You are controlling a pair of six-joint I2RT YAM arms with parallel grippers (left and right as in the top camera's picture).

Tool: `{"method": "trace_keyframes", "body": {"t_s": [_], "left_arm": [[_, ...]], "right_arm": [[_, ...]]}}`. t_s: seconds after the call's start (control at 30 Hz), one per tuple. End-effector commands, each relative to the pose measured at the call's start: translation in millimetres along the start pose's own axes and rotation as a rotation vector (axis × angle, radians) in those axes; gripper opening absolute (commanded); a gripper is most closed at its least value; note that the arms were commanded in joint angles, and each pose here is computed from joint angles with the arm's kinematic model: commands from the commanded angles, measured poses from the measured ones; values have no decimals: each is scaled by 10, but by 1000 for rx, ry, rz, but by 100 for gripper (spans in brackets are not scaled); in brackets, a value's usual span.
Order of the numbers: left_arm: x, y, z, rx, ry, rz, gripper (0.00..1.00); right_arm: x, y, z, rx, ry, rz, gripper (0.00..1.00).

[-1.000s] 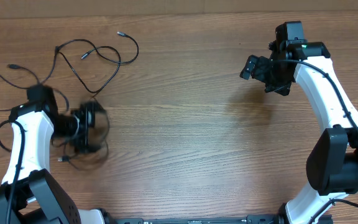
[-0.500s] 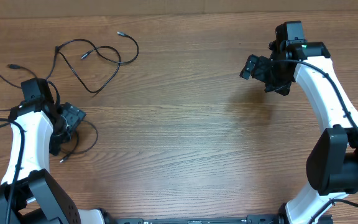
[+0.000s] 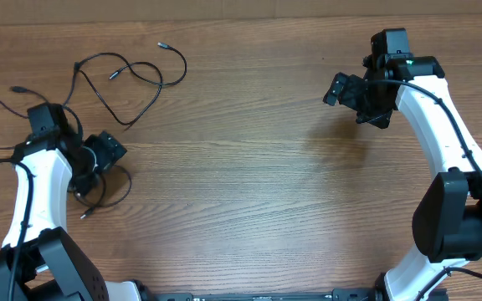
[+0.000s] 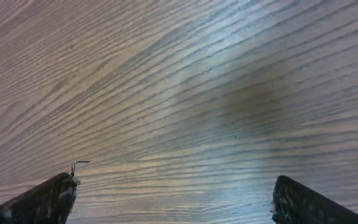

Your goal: Untangle cables

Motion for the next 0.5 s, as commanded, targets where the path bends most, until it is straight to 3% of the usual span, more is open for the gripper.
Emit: {"method": "trace_keyframes", "body": {"t_s": [0.0,0.03,0.07,0.23,0.33,0.47], "left_arm": [[227,-386,-22,183,105,211,33],[239,-405,-8,171,96,216,15],[230,-391,8,142,78,205,4],[-124,8,31,-155,-186,-4,4],[-296,42,-7,-181,-283,-46,4],[-352,-5,13,-159,-302,-47,4]], "right_arm": [[-30,23,-8,-5,-13,4,100],[-31,23,-8,-5,-14,7,100],[-31,22,-8,-5,-13,17,100],[-11,22,-7,-3,-5,25,100],[-15,21,-6,-3,-6,25,100],[-25,23,-6,-4,-11,24,100]]}}
Point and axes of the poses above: each gripper's point midway between its finger pads, its own z axis out along the fingers, its own y axis along the line the jaws close on, x = y × z, the point moved 2 cm from there along -z, back along the fingers, and after that the axes turned 15 degrees about -z, right-handed, at the moved point
